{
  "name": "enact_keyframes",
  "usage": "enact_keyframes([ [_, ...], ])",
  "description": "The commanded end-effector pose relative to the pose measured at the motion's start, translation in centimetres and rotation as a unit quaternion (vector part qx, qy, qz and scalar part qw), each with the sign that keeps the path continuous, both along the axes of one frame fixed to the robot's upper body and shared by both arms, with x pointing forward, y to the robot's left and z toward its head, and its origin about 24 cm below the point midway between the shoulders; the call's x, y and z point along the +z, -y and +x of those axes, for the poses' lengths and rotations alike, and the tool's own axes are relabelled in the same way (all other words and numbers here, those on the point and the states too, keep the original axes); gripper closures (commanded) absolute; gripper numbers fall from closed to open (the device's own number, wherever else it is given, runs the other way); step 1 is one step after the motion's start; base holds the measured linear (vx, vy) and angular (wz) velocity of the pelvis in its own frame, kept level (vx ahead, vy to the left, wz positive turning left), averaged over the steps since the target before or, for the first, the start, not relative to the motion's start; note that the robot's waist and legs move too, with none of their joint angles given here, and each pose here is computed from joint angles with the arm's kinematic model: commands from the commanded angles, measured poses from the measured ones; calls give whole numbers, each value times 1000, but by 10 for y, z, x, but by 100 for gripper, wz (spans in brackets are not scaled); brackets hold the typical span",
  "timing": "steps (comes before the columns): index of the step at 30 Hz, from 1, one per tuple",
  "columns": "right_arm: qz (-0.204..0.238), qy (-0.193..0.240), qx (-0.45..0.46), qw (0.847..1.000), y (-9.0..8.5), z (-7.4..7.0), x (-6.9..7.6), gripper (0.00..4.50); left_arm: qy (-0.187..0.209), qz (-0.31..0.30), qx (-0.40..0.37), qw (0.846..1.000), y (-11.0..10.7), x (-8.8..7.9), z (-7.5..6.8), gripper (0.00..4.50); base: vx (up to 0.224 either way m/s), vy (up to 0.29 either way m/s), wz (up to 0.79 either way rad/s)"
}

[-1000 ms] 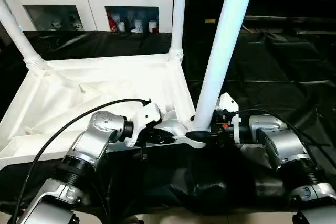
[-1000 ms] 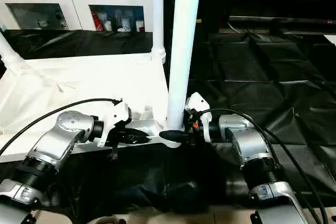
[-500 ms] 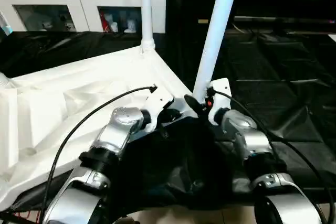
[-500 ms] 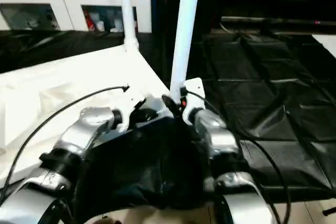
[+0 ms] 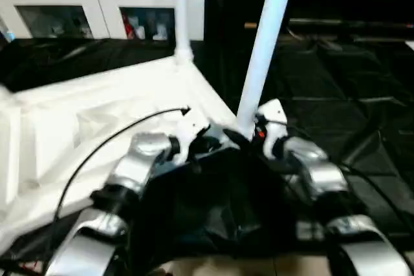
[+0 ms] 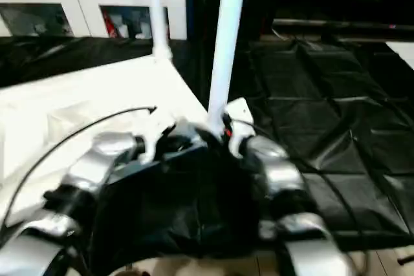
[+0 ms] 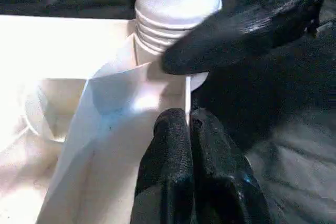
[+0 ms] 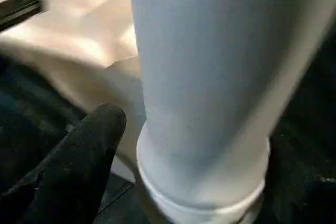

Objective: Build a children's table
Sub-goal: Rotate leg to tighten

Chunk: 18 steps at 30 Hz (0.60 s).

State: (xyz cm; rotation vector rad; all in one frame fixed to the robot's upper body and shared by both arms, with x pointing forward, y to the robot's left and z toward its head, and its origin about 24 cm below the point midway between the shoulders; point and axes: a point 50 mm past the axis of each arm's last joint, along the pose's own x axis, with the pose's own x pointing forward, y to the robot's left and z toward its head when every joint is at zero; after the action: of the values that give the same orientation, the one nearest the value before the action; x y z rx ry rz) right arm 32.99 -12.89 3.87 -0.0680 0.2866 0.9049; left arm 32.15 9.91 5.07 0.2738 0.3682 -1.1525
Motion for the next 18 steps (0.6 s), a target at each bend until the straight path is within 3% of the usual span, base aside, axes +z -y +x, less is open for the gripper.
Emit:
enact_keyframes([
  [1, -3, -8, 118, 993, -16, -13, 1, 55, 36, -41, -69, 996, 19, 18, -5, 450, 0, 0, 0],
  [10, 2, -46, 220, 974, 2, -29, 9, 55, 7, -26, -121, 992, -2, 18, -14, 450, 0, 0, 0],
  [11, 2, -49, 225, 973, 2, -30, 9, 79, 4, -25, -125, 992, -4, 17, -15, 450, 0, 0, 0],
  [18, 2, -61, 241, 969, -3, -35, 7, 118, -5, -17, -134, 991, -9, 15, -18, 450, 0, 0, 0],
])
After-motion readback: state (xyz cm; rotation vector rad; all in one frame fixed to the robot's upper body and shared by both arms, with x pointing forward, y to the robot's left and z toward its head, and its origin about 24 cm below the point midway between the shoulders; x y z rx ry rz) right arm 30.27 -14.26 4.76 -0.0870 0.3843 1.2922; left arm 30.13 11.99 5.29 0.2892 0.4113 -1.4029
